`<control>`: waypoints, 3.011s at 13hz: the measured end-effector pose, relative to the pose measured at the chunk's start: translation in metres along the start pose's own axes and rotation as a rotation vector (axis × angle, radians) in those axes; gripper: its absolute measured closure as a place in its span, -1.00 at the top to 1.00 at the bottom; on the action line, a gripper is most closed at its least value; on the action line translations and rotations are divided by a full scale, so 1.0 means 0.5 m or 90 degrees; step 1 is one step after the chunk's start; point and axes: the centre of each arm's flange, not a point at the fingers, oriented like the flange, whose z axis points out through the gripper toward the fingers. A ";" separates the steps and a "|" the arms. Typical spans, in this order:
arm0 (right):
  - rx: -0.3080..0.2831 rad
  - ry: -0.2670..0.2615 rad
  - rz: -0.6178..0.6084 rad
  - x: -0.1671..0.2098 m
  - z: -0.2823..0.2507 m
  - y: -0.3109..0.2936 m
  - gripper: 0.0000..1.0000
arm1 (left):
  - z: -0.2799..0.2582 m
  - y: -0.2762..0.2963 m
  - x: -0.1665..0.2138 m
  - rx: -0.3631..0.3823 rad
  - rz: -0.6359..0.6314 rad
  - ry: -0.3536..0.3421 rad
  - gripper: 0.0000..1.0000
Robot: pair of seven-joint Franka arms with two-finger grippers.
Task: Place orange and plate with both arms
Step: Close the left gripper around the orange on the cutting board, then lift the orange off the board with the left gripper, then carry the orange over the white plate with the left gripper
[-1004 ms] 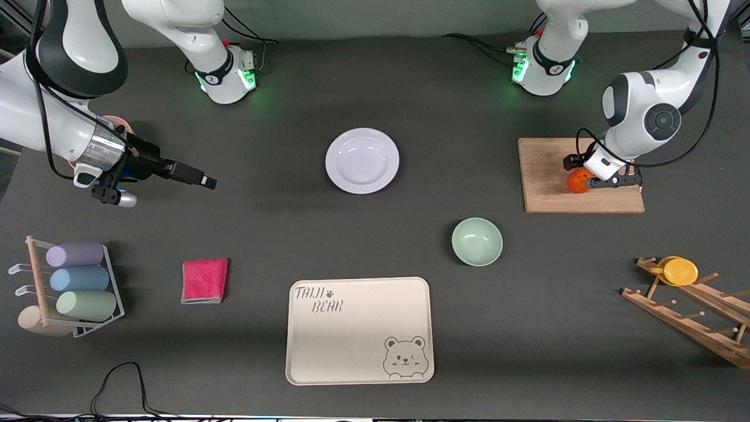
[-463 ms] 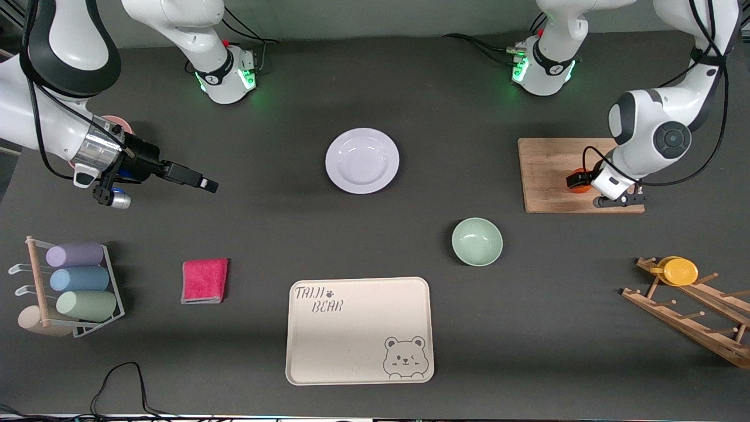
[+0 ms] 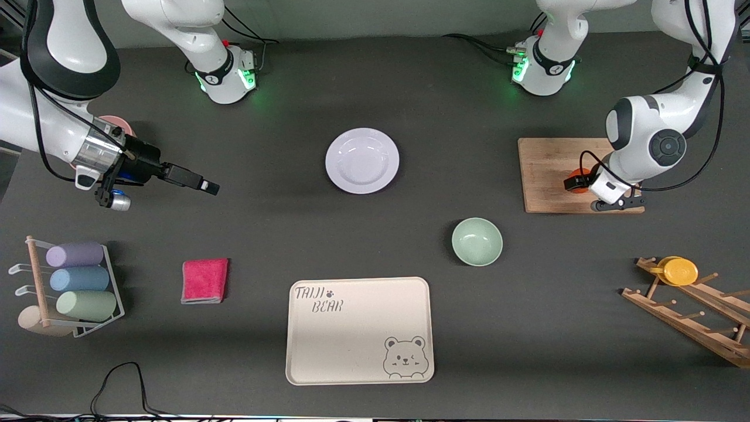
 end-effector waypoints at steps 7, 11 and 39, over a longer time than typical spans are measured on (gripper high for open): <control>-0.001 -0.002 -0.004 -0.003 0.004 -0.004 1.00 | -0.003 0.002 -0.006 0.000 0.000 -0.002 0.41; -0.001 -0.002 -0.004 -0.003 0.004 -0.004 1.00 | -0.049 0.000 -0.002 -0.001 -0.001 0.014 0.41; 0.074 -0.075 -0.127 -0.036 0.119 0.077 1.00 | -0.367 1.131 -0.162 -0.105 -0.113 0.033 0.41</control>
